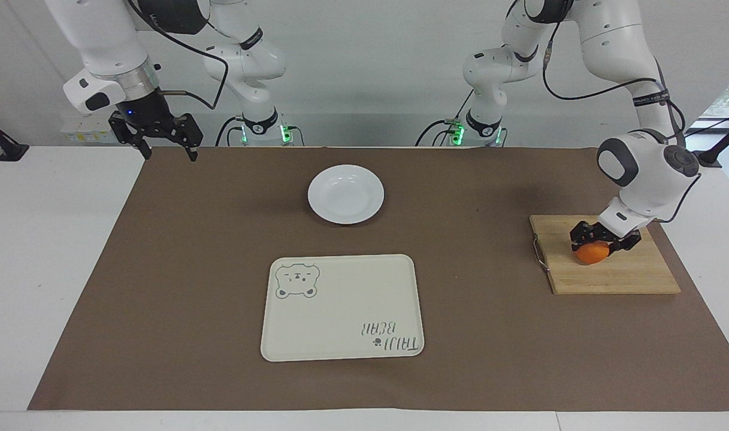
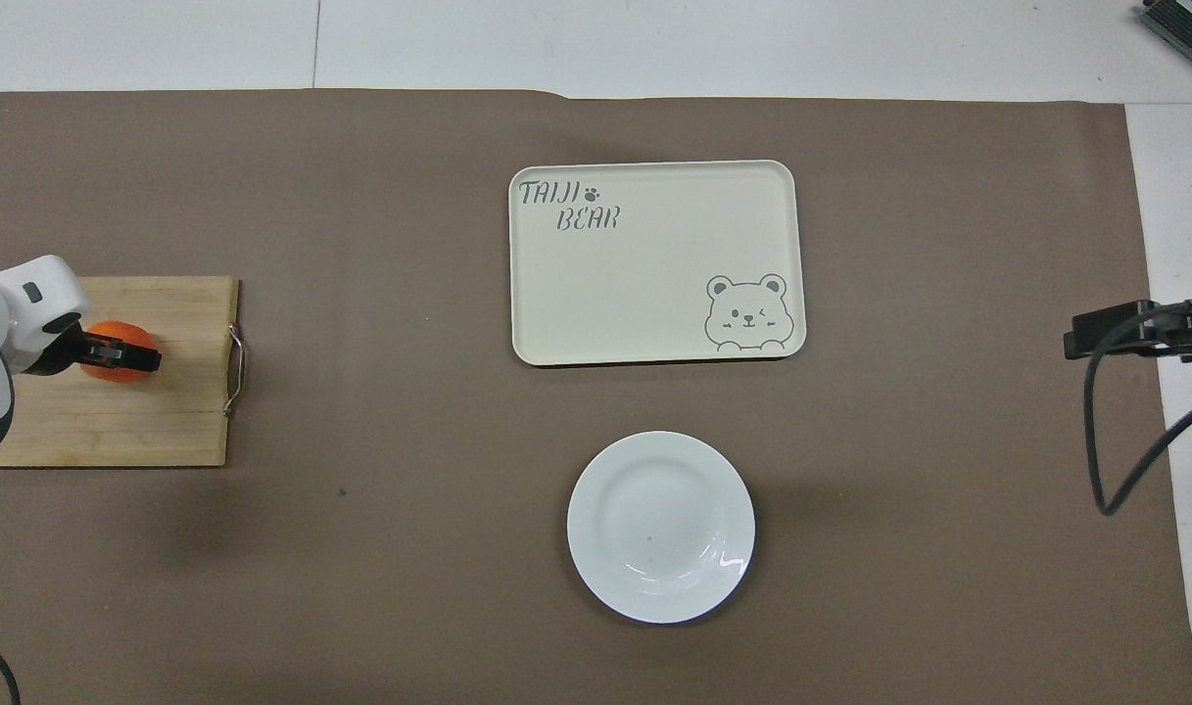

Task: Place orange and plate with both arms

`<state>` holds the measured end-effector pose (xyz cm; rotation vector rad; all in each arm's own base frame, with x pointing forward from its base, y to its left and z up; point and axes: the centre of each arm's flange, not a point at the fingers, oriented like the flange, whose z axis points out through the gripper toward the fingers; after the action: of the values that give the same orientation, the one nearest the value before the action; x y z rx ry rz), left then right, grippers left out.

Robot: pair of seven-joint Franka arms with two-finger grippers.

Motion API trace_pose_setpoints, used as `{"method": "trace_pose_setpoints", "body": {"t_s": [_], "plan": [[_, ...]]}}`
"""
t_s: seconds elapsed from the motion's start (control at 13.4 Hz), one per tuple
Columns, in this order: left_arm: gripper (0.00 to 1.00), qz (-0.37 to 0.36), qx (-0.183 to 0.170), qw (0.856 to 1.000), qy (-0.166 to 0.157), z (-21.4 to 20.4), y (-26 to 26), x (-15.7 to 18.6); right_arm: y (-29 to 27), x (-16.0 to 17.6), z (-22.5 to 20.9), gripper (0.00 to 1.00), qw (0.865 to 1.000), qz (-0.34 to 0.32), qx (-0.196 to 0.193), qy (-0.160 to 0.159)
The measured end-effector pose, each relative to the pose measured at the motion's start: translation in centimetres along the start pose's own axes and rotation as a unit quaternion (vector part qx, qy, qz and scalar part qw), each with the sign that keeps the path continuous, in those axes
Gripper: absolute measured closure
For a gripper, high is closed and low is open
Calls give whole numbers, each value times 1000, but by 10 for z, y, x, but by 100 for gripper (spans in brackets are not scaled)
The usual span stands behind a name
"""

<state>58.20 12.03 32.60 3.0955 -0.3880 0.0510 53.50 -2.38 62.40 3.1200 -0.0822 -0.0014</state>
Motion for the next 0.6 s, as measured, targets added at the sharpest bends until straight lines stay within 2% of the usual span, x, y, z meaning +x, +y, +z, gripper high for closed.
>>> {"method": "trace_pose_setpoints", "body": {"t_s": [0.3, 0.6], "plan": [[23, -10, -1, 1000, 0, -3, 3, 2, 0, 0, 0, 0, 1000, 0, 0, 0], [23, -55, -6, 998, -1, -56, 19, 7, 0, 0, 0, 0, 1000, 0, 0, 0]]}}
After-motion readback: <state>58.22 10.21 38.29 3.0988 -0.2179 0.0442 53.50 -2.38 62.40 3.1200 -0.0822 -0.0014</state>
